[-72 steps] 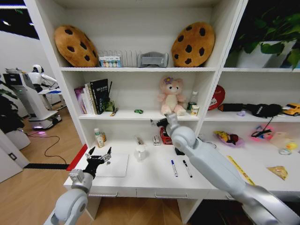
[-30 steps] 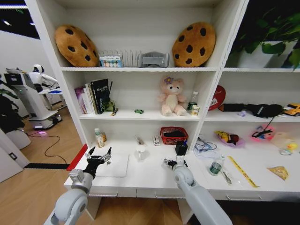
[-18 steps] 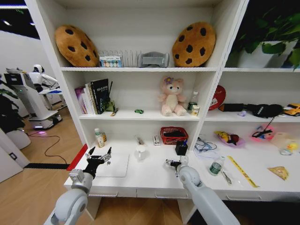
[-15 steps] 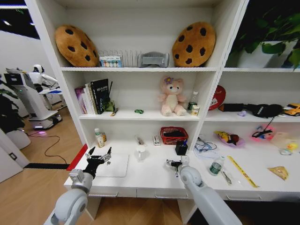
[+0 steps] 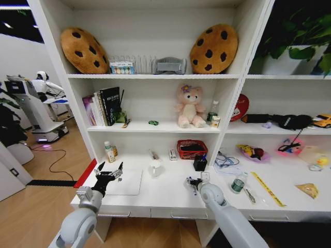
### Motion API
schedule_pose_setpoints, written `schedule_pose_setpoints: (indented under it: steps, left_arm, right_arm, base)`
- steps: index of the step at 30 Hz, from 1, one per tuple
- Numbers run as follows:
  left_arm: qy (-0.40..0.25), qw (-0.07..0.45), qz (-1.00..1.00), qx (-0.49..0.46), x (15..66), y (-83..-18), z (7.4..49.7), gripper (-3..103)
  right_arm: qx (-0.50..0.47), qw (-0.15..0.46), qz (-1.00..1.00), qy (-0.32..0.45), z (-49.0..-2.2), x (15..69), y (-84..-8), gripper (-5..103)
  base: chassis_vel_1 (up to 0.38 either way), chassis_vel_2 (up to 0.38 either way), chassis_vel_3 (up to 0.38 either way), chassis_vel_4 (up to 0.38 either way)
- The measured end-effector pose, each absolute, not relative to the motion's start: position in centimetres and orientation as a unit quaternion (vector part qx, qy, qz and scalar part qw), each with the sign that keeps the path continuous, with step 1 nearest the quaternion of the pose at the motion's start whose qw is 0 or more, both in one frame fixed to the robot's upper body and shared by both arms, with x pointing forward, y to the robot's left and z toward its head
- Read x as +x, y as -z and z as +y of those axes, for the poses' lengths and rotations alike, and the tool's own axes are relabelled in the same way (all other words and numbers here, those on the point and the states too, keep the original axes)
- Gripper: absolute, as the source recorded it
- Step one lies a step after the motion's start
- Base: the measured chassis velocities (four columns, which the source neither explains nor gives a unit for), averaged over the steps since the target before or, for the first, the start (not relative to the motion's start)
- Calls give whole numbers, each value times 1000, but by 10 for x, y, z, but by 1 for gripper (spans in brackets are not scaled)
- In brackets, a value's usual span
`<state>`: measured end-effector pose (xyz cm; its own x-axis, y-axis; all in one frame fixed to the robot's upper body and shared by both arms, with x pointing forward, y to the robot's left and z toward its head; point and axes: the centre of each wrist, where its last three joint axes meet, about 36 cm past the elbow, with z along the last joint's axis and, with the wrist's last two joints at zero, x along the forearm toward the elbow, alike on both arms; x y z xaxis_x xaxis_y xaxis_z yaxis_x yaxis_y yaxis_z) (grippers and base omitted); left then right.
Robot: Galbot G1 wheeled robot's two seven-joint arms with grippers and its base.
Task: Organize the objects on the table.
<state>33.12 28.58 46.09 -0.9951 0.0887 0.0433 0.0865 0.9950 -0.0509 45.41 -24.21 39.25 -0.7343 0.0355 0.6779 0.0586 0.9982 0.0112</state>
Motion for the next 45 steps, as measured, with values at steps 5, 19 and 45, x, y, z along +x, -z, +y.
schedule_pose_setpoints:
  steps: [5, 19, 45]
  left_arm:
    - [-25, 23, -998, -44, 331, -461, 286, 100]
    - [-24, 23, -998, -44, 331, -461, 286, 100]
    - [-24, 23, -998, -44, 331, -461, 286, 100]
  right_arm:
    - [-24, 364, -931, 15, -244, 455, -391, 68]
    - [-6, 370, -929, 21, -249, 463, -385, 59]
    - [-9, 387, -922, 18, -244, 474, -386, 55]
  base:
    - [0, 0, 0, 0]
    - [0, 0, 0, 0]
    - [0, 0, 0, 0]
